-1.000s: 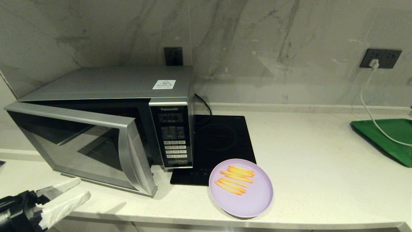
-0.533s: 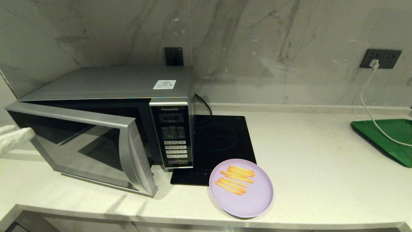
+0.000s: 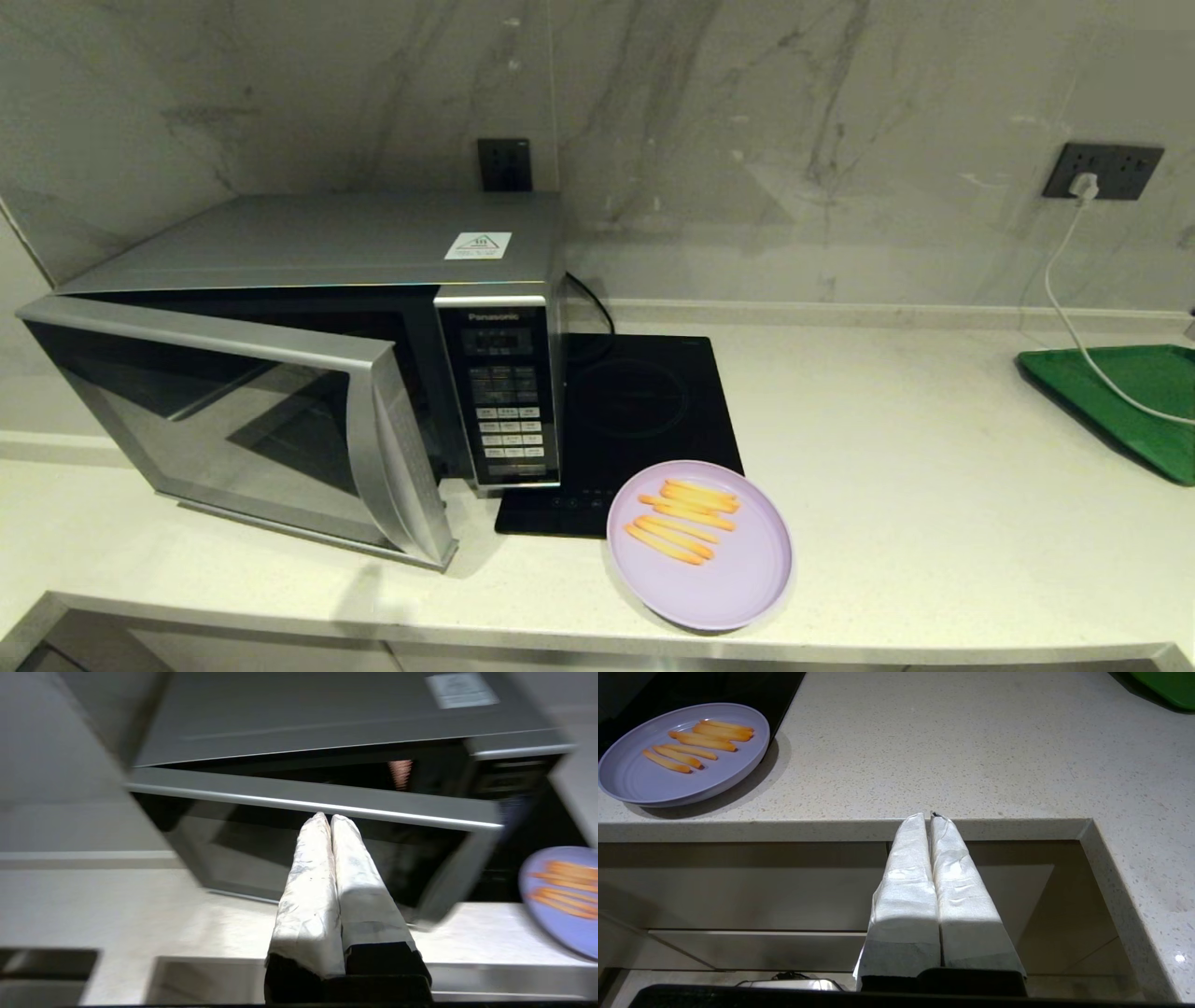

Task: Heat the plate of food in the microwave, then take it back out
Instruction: Open the microwave oven

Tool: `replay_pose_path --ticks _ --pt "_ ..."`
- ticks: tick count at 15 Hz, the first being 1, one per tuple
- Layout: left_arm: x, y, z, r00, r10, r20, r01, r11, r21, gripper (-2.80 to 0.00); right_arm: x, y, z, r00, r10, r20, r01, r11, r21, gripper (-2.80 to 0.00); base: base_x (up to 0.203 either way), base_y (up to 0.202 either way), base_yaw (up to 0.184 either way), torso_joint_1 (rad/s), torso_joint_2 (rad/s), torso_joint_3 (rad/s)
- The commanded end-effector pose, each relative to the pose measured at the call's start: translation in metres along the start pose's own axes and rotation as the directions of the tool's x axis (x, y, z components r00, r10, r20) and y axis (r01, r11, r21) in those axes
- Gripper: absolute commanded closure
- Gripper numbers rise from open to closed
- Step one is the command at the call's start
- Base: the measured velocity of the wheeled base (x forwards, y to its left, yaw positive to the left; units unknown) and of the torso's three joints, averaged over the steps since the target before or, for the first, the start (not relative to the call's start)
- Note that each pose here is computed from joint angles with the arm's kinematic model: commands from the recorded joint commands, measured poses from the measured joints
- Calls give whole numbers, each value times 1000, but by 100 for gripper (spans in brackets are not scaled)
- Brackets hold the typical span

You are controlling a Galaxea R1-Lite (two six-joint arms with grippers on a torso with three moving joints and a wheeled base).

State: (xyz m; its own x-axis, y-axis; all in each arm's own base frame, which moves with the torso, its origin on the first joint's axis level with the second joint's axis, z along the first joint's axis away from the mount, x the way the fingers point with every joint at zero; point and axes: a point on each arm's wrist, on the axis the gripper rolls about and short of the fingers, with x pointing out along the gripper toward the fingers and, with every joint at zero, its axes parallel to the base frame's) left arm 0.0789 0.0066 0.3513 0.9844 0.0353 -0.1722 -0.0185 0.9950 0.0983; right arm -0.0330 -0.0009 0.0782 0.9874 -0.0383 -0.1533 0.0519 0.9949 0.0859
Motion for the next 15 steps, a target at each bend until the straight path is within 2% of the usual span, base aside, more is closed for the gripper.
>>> replay_pose_path --ticks 1,3,5,7,9,11,15 --pt "31 -13 4 991 115 -71 -110 992 66 0 0 0 0 1000 0 -1 0 1000 0 0 0 0 0 0 0 0" --pt "58 -29 15 990 107 -96 -96 990 108 0 0 0 0 1000 0 -1 0 1000 0 0 0 0 0 0 0 0" --pt "76 -47 36 995 46 -83 -35 991 127 0 0 0 0 1000 0 -1 0 1000 0 0 0 0 0 0 0 0" --pt "88 -67 44 990 -17 -139 39 987 157 0 0 0 0 1000 0 -1 0 1000 0 0 0 0 0 0 0 0" --pt "97 -80 47 984 -48 -169 77 982 172 0 0 0 0 1000 0 -1 0 1000 0 0 0 0 0 0 0 0" --pt "99 -83 43 969 -57 -239 103 977 186 0 0 0 0 1000 0 -1 0 1000 0 0 0 0 0 0 0 0" --pt "104 -91 36 955 -73 -288 130 974 185 0 0 0 0 1000 0 -1 0 1000 0 0 0 0 0 0 0 0"
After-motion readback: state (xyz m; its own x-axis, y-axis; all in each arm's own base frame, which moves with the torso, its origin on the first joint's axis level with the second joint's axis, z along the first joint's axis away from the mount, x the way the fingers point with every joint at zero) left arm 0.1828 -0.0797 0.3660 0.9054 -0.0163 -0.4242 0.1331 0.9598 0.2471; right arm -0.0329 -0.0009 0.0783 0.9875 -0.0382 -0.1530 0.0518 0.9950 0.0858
